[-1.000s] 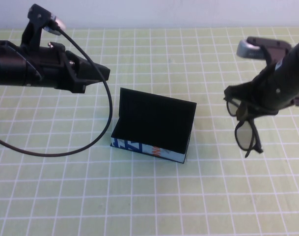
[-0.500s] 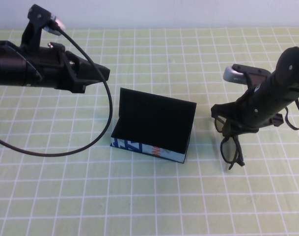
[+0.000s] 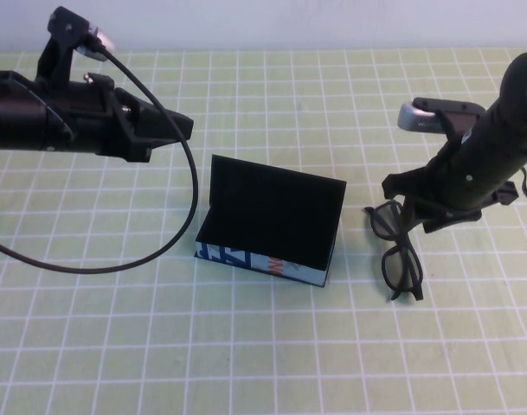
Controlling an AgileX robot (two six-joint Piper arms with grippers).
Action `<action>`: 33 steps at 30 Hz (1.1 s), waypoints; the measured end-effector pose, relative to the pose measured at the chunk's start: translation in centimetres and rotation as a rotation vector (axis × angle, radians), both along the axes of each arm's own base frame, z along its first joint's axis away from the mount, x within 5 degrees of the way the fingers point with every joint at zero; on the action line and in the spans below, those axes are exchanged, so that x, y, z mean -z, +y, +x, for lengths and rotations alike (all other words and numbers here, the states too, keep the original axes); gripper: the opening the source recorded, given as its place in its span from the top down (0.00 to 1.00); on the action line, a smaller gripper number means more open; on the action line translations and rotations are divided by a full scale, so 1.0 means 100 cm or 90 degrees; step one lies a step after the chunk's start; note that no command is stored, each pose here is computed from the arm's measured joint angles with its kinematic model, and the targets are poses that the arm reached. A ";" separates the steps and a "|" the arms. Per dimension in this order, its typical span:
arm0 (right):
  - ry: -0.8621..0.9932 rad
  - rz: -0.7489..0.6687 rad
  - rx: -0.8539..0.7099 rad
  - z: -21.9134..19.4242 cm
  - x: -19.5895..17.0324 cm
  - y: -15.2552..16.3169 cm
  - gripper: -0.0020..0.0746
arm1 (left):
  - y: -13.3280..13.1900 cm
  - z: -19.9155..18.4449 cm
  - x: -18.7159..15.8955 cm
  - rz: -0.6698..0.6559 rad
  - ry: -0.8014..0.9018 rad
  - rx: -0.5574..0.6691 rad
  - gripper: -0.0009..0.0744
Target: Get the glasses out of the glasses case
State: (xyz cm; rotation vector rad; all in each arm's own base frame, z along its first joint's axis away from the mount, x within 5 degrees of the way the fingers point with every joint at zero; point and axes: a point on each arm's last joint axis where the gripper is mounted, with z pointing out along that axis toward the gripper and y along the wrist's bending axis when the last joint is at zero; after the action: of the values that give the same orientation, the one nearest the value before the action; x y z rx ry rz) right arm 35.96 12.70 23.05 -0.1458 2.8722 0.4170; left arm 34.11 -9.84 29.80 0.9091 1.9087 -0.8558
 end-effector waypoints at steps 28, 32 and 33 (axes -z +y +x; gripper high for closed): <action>-0.320 0.089 -0.032 -0.299 -0.116 -0.087 0.99 | 0.042 -0.234 -0.060 -0.080 -0.292 -0.265 0.99; -0.373 0.106 -0.034 -0.323 -0.118 -0.093 0.99 | 0.048 -0.268 -0.047 -0.109 -0.341 -0.298 0.99; -0.384 0.110 -0.034 -0.327 -0.118 -0.094 0.99 | 0.050 -0.276 -0.045 -0.117 -0.359 -0.308 0.99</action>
State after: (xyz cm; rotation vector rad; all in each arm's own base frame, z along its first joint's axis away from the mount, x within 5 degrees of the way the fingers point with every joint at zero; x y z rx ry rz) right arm 3.29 3.29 34.85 -0.2665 2.2349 0.5226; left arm 6.49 -4.86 34.27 0.4726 1.4335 -0.4130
